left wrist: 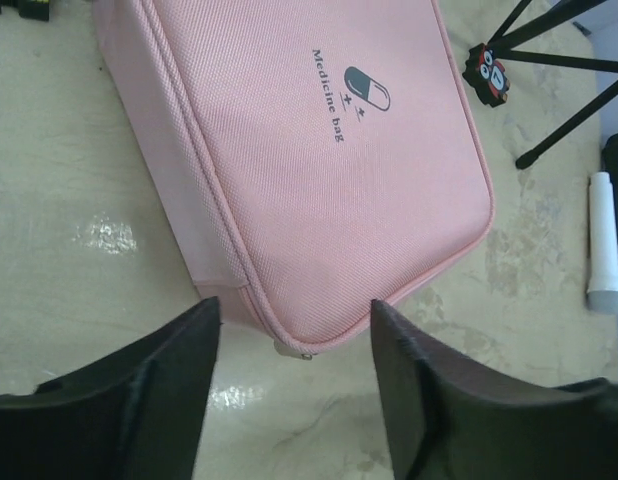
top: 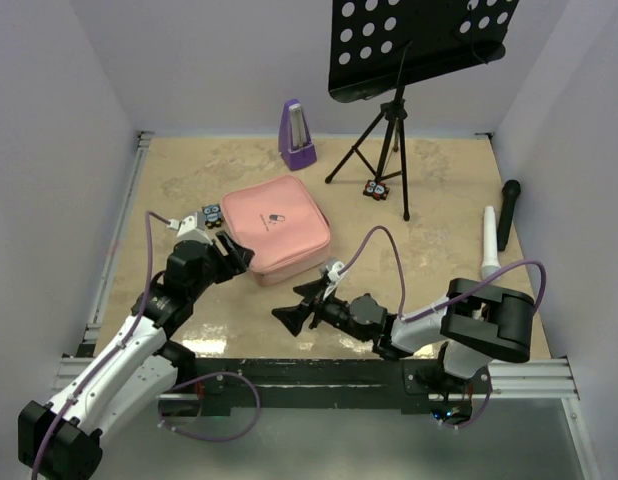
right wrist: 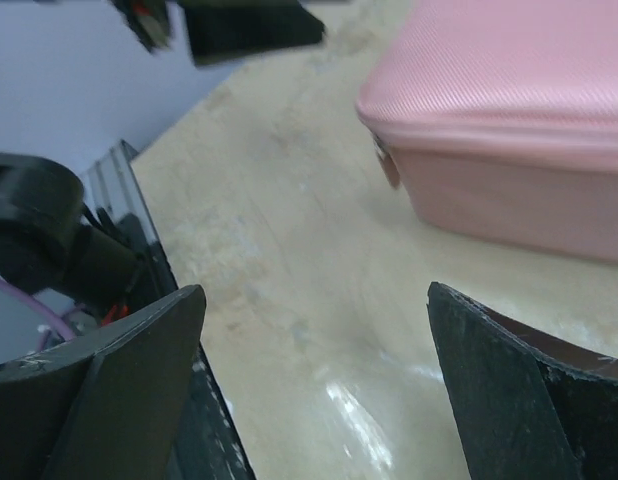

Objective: Organize the medicine kit
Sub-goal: Zip the medicine box at the center of the board.

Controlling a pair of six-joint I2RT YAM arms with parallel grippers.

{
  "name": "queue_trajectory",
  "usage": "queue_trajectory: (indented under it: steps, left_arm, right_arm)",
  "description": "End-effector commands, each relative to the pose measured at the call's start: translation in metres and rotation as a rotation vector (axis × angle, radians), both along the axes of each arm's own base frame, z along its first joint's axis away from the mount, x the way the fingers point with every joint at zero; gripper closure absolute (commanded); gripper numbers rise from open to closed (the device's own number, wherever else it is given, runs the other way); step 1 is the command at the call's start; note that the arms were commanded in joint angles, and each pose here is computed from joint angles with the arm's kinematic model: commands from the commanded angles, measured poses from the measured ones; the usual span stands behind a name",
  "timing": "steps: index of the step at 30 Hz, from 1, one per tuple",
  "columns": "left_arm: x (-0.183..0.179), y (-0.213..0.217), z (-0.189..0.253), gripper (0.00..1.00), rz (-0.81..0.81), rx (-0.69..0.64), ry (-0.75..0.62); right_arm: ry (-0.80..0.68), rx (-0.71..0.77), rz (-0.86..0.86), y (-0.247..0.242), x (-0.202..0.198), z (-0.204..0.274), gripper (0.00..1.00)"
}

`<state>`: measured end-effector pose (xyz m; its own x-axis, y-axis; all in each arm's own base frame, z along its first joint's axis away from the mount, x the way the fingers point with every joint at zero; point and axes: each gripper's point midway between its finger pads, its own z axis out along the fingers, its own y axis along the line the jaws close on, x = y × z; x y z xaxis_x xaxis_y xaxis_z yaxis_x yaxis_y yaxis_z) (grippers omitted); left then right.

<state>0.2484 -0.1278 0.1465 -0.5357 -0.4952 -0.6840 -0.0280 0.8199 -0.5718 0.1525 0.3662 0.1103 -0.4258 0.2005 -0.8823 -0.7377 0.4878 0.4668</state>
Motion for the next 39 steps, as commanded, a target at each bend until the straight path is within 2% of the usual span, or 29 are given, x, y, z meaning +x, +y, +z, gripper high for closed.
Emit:
queue_trajectory:
  steps: [1,5,7,9,13,19,22,32,35,39]
  left_arm:
    - [0.02,-0.004,0.02,0.25,0.03,-0.048,-0.08]
    - [0.026,-0.008,0.014,0.05,0.027,-0.042,-0.038]
    - [0.029,-0.013,0.015,0.04,-0.011,-0.044,-0.051]
    - [0.032,-0.015,0.013,0.07,-0.025,-0.051,-0.059]
    - [0.034,-0.016,0.006,0.14,-0.052,-0.065,-0.052]
    - [0.036,-0.017,-0.009,0.19,-0.066,-0.04,-0.003]
    - [0.041,-0.017,-0.007,0.21,-0.054,-0.043,-0.021]
    - [0.042,-0.015,-0.023,0.28,-0.036,-0.04,0.001]
    - [0.042,-0.016,-0.028,0.32,-0.039,-0.038,0.018]
    - [0.041,-0.017,-0.035,0.37,-0.049,-0.035,0.035]
  right_arm:
    - [-0.169,0.186,-0.056,0.021,0.014,0.077,0.02]
    - [-0.109,0.157,-0.16,0.019,0.03,0.066,0.02]
    - [-0.06,0.149,-0.166,0.027,0.033,0.057,0.02]
    - [-0.043,0.144,-0.14,0.034,0.03,0.051,0.02]
    - [-0.019,0.197,-0.089,0.038,0.021,0.044,0.19]
    - [-0.03,0.166,-0.058,0.043,0.017,0.04,0.14]
    - [-0.034,0.175,-0.087,0.041,0.022,0.041,0.18]
    - [0.069,0.083,-0.27,0.043,0.052,0.007,0.46]
    - [0.071,0.066,-0.274,0.051,0.055,0.003,0.46]
    - [0.078,0.049,-0.28,0.055,0.057,-0.001,0.38]
